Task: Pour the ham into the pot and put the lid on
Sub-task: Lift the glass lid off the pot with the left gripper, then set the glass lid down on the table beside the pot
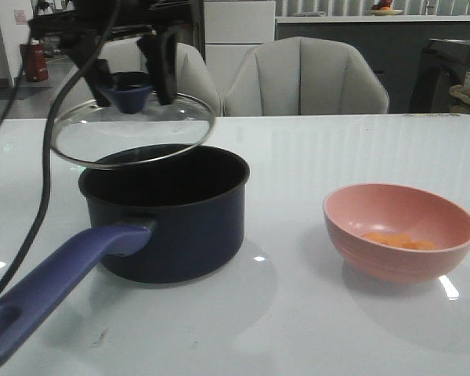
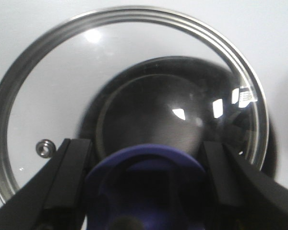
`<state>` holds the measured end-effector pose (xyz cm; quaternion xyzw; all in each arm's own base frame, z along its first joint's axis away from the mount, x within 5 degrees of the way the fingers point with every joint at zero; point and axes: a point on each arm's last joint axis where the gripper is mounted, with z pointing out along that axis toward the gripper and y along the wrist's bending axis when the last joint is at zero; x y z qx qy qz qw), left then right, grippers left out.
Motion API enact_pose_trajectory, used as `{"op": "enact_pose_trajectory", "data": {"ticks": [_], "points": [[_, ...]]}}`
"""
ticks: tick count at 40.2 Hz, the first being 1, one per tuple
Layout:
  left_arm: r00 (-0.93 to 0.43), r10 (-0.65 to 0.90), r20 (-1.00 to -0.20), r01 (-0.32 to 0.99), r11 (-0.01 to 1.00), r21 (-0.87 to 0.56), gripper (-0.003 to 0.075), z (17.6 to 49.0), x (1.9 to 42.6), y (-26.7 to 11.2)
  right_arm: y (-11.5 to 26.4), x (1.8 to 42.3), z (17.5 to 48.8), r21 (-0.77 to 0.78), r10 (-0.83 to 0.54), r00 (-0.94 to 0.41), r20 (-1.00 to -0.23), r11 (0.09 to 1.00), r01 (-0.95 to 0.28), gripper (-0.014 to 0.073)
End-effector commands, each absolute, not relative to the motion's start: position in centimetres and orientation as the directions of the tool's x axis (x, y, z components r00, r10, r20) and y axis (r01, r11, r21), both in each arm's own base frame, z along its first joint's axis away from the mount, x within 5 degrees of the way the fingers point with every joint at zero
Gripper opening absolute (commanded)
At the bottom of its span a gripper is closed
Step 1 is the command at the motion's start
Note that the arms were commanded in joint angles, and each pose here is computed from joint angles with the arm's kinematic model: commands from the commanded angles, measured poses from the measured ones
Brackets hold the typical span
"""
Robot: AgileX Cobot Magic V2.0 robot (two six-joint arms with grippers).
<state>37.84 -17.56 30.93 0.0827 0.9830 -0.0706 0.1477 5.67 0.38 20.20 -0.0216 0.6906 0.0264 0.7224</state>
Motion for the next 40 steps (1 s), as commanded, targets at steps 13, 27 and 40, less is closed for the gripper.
{"op": "enact_pose_trajectory", "data": {"ticks": [13,27,40], "points": [[-0.949,-0.014,-0.314,-0.007,1.0,-0.023,0.0142,33.5,34.0,-5.7,0.4,5.5,20.8,-0.009,0.0,0.142,-0.99,0.998,-0.064,0.0186],[-0.957,-0.088,-0.277,-0.054,0.99,-0.129,0.0143,28.4,32.5,-0.7,0.4,5.5,20.8,-0.009,0.0,0.142,-0.99,0.998,-0.064,0.0186],[-0.926,-0.154,-0.345,-0.113,0.984,-0.136,0.0146,24.0,33.1,0.6,0.4,5.5,20.8,-0.009,0.0,0.142,-0.99,0.998,-0.064,0.0186]]}}
